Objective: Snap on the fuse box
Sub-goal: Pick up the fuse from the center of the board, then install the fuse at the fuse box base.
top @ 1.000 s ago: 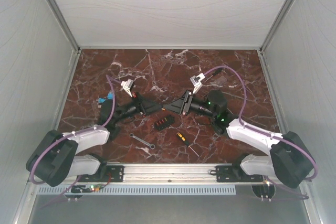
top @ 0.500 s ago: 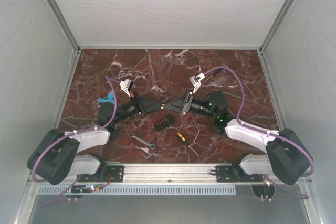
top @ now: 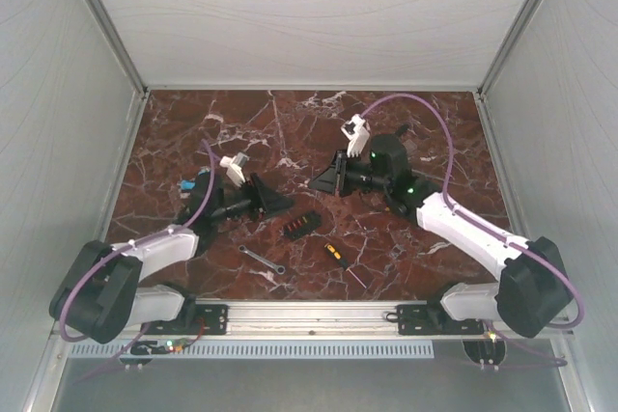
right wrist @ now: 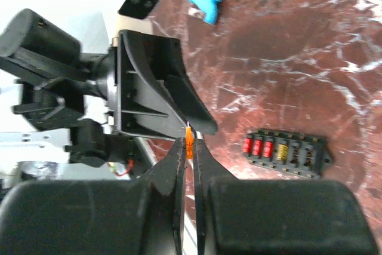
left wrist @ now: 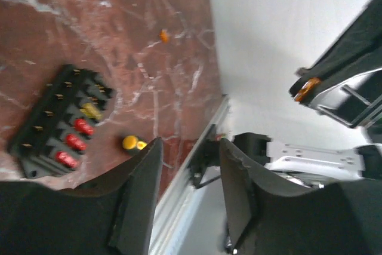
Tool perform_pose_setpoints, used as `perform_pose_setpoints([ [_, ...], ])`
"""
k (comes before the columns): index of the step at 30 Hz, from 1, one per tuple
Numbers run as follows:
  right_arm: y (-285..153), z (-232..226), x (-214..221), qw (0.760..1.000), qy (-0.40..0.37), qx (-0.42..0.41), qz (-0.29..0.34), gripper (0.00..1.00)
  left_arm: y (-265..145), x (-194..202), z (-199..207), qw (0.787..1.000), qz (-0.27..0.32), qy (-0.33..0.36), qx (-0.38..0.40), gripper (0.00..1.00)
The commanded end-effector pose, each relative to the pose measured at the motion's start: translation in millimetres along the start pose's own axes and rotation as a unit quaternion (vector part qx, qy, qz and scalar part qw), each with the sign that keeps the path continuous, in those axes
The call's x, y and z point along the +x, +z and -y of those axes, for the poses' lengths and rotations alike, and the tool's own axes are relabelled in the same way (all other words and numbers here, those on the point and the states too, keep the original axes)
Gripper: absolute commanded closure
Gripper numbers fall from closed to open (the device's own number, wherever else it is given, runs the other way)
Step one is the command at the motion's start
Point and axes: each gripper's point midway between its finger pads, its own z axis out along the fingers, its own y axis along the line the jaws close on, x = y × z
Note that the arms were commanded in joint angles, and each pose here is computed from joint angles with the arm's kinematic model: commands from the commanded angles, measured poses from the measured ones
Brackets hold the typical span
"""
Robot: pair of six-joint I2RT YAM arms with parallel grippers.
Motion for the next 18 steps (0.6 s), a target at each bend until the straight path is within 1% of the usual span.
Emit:
perform_pose_setpoints([
  [1, -8, 45, 28, 0.989, -0.041, 0.111, -0.093, 1.0, 3, -9, -24, 0.995, -0.015, 0.059, -0.082, 0.54],
  [4, -6, 59, 35, 0.979, -0.049, 0.146, -0.133, 1.0, 6, -11, -37, 0.991, -0.024, 0.064, -0.111, 0.48],
  [7, 0, 66, 44, 0.967, -0.069, 0.174, -0.175, 1.0, 12, -11, -43, 0.992, -0.031, 0.054, -0.109, 0.44],
  [12, 15, 75, 61, 0.94, -0.11, 0.217, -0.239, 1.0, 22, -7, -60, 0.991, -0.051, 0.019, -0.119, 0.41],
  [18, 31, 83, 75, 0.918, -0.134, 0.241, -0.285, 1.0, 24, -5, -78, 0.989, -0.064, -0.009, -0.136, 0.41],
])
